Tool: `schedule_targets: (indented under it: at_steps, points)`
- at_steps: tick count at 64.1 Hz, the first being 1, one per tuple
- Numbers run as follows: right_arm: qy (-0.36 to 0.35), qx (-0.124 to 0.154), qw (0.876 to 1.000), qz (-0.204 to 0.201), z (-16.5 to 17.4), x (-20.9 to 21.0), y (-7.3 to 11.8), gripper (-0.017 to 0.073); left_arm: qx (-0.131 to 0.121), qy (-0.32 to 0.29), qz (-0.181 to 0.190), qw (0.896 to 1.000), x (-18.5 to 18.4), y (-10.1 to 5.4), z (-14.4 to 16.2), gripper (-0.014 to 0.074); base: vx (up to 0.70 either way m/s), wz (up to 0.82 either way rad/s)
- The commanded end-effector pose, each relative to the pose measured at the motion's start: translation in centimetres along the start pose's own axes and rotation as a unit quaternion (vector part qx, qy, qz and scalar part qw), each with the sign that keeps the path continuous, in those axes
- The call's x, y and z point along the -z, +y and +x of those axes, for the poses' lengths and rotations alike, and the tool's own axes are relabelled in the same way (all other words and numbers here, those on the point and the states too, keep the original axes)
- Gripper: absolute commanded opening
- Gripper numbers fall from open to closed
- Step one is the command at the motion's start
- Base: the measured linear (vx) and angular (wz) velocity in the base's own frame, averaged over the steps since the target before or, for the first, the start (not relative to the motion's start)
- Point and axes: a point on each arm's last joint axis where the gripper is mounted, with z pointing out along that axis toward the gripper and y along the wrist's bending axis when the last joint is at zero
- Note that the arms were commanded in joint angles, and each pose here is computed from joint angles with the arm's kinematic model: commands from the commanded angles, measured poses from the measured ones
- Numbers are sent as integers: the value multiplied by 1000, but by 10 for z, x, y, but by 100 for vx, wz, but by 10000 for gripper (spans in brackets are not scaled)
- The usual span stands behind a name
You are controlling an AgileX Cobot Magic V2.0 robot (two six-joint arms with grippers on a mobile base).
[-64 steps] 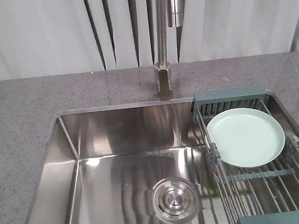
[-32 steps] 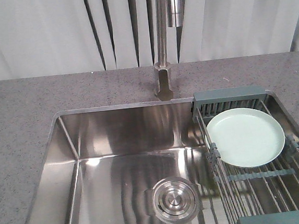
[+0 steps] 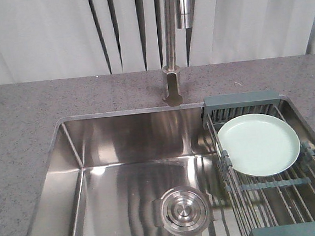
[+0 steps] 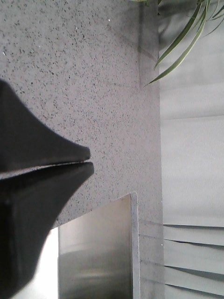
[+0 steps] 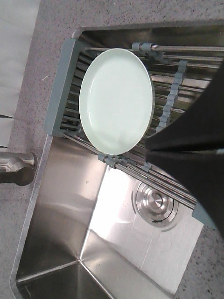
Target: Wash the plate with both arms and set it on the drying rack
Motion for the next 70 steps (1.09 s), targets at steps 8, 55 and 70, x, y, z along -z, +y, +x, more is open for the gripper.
schedule_targets:
  at_steps: [8, 55, 70]
  points:
    - [-45, 4, 999, 20, -9, 4, -3, -4, 4, -52, 12, 999, 4, -3, -15, -6, 0, 0]
    - [-225, -104, 963, 103, 83, -18, -10, -4, 3, -51, 12, 999, 3, -3, -15, -6, 0, 0]
    - [-260, -99, 955, 101, 77, -15, -10, -4, 3, -52, 12, 999, 3, -3, -15, -6, 0, 0]
